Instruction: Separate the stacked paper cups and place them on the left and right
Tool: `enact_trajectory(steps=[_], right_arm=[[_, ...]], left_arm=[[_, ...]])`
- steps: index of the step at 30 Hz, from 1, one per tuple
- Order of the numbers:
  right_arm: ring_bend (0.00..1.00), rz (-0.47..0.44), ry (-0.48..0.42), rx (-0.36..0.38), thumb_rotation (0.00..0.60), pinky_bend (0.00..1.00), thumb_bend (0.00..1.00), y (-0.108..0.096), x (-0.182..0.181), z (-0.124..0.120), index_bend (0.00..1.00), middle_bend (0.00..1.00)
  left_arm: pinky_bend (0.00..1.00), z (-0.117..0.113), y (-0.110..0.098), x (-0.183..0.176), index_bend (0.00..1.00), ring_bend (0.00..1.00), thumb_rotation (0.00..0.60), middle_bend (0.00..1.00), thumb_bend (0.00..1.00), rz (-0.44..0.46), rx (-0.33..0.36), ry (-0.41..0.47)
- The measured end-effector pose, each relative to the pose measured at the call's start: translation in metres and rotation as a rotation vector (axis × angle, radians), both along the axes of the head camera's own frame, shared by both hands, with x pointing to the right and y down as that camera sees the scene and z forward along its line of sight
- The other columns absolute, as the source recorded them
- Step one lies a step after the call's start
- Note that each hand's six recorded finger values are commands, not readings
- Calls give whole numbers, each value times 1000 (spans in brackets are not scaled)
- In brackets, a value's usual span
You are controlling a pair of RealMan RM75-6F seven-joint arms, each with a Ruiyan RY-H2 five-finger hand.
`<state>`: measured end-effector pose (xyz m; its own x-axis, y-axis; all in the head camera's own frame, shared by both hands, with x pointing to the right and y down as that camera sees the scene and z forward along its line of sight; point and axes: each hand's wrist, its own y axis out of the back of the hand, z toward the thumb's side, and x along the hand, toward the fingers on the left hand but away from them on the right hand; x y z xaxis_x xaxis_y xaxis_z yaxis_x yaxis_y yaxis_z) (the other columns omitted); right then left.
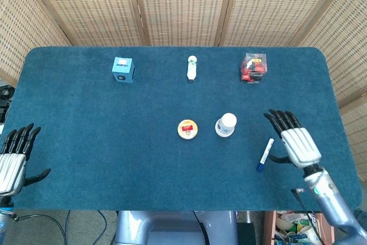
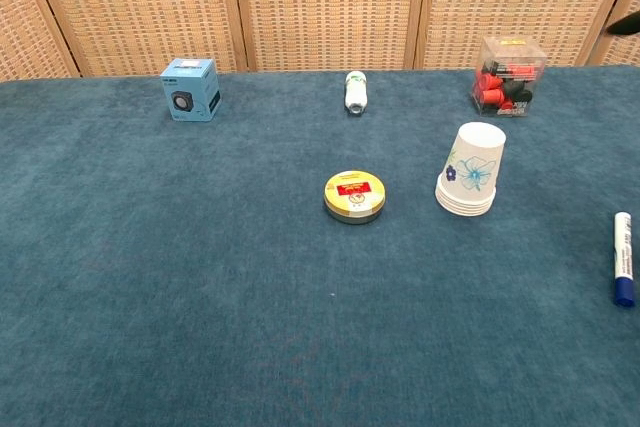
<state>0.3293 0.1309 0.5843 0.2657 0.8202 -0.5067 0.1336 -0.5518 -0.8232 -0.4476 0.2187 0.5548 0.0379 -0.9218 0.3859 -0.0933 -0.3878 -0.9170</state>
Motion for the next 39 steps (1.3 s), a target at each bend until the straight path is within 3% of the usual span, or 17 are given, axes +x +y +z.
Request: enact_trajectory(steps=[5, 8, 15, 25, 31, 39], right_arm=[[121, -2, -13, -35, 600, 219, 147, -40, -40, 29, 159, 253], [154, -6, 3, -52, 600, 254, 156, -49, -56, 44, 182, 285], [228, -19, 25, -101, 600, 342, 232, -56, -82, 70, 253, 363], [248, 4, 41, -127, 600, 358, 268, -63, -91, 91, 295, 393], [272, 8, 48, -141, 600, 431, 316, -62, -95, 102, 364, 420], [383, 16, 58, -127, 600, 552, 367, -66, -96, 109, 475, 520]], left_arm=[[0, 7, -3, -2, 0, 0, 600, 0, 166, -15, -21, -17], [0, 9, -5, -3, 0, 0, 600, 0, 167, -20, -24, -28], [0, 14, -8, -4, 0, 0, 600, 0, 168, -34, -40, -39], [0, 15, -11, -2, 0, 0, 600, 0, 168, -33, -44, -38], [0, 16, -11, -3, 0, 0, 600, 0, 168, -33, -51, -41], [0, 17, -13, -4, 0, 0, 600, 0, 168, -38, -54, -42]])
